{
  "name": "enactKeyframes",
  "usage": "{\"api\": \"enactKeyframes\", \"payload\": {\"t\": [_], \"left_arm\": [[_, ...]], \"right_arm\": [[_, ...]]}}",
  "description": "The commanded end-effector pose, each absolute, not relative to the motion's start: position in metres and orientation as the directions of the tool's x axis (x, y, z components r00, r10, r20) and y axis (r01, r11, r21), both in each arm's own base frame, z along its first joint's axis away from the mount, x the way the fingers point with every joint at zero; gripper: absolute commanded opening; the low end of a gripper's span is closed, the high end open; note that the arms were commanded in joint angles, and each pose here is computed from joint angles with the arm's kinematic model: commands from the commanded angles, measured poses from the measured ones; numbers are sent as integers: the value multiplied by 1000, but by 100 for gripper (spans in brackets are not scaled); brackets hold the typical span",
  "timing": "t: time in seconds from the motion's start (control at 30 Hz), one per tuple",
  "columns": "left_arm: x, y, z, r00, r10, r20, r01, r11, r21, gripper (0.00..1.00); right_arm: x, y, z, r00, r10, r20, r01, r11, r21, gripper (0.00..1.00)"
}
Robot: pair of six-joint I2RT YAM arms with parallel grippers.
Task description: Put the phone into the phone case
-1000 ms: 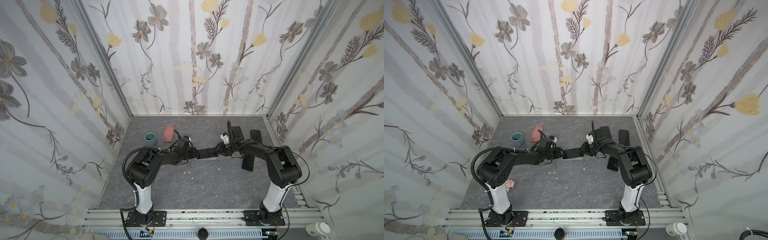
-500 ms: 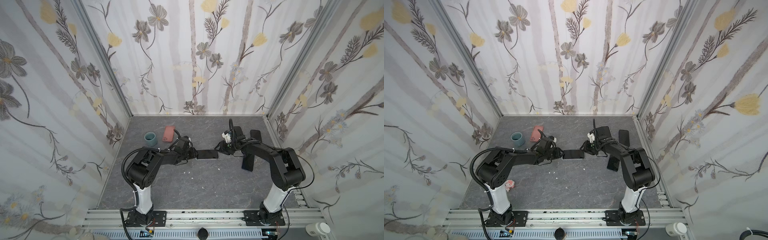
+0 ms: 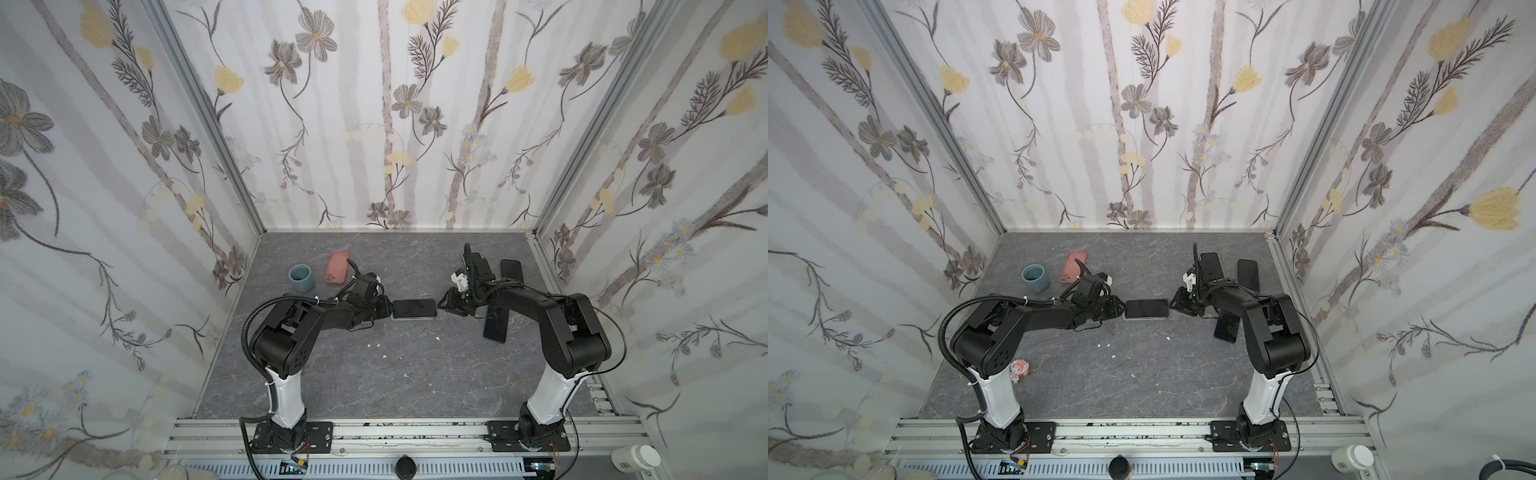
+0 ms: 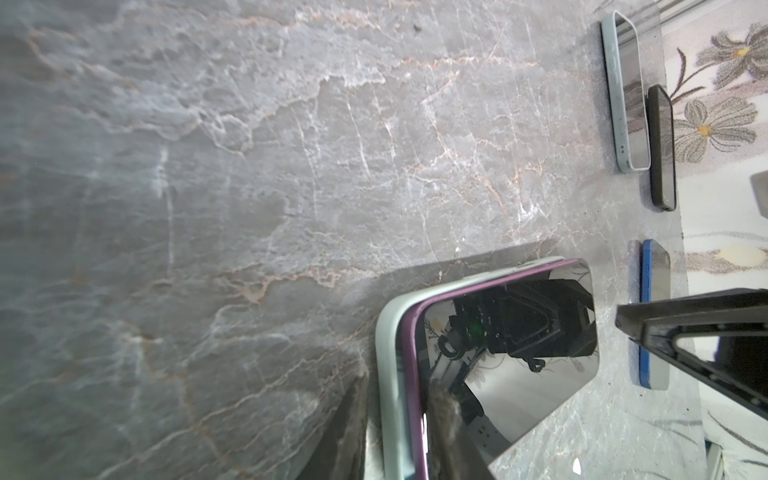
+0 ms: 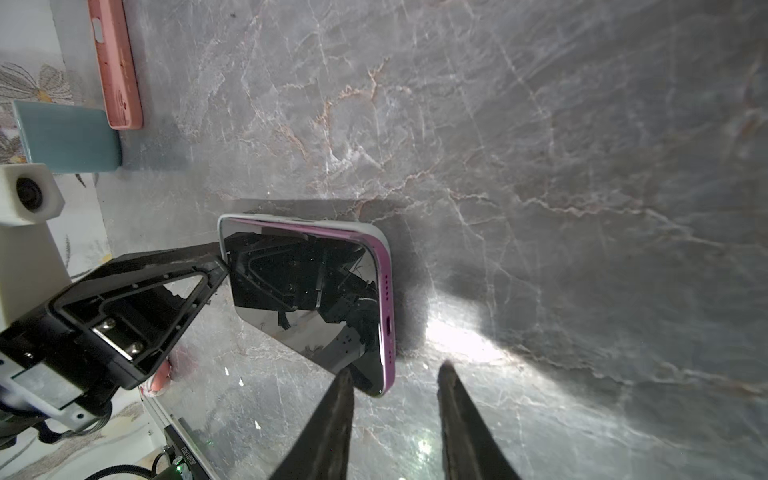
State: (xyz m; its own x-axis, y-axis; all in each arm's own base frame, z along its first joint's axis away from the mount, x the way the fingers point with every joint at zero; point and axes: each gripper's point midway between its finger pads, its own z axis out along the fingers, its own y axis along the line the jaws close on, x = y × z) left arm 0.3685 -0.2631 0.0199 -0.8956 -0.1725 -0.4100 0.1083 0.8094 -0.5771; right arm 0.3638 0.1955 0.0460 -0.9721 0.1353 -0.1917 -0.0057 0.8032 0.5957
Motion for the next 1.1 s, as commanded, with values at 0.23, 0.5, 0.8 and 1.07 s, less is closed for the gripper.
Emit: {"api": "enactKeyframes", "payload": {"t": [0.23, 0.5, 0.8, 1.07], "left_arm": [[328, -246, -20, -964, -130, -234, 9, 858, -514, 25], [322, -248, -22, -964, -142, -225, -3, 851, -525, 19], [320, -246, -25, -962, -152, -225, -16, 859, -511, 19], [329, -237, -23, -956, -147, -255, -14, 888, -460, 20]], "right_arm": [[352, 219, 34, -987, 63, -148, -47, 769, 638, 23], [351, 228, 32, -987, 31, -160, -76, 780, 621, 11], [350, 228, 30, -986, 14, -168, -90, 797, 597, 13], [376, 201, 59, -961, 6, -275, -118, 896, 429, 24]]}}
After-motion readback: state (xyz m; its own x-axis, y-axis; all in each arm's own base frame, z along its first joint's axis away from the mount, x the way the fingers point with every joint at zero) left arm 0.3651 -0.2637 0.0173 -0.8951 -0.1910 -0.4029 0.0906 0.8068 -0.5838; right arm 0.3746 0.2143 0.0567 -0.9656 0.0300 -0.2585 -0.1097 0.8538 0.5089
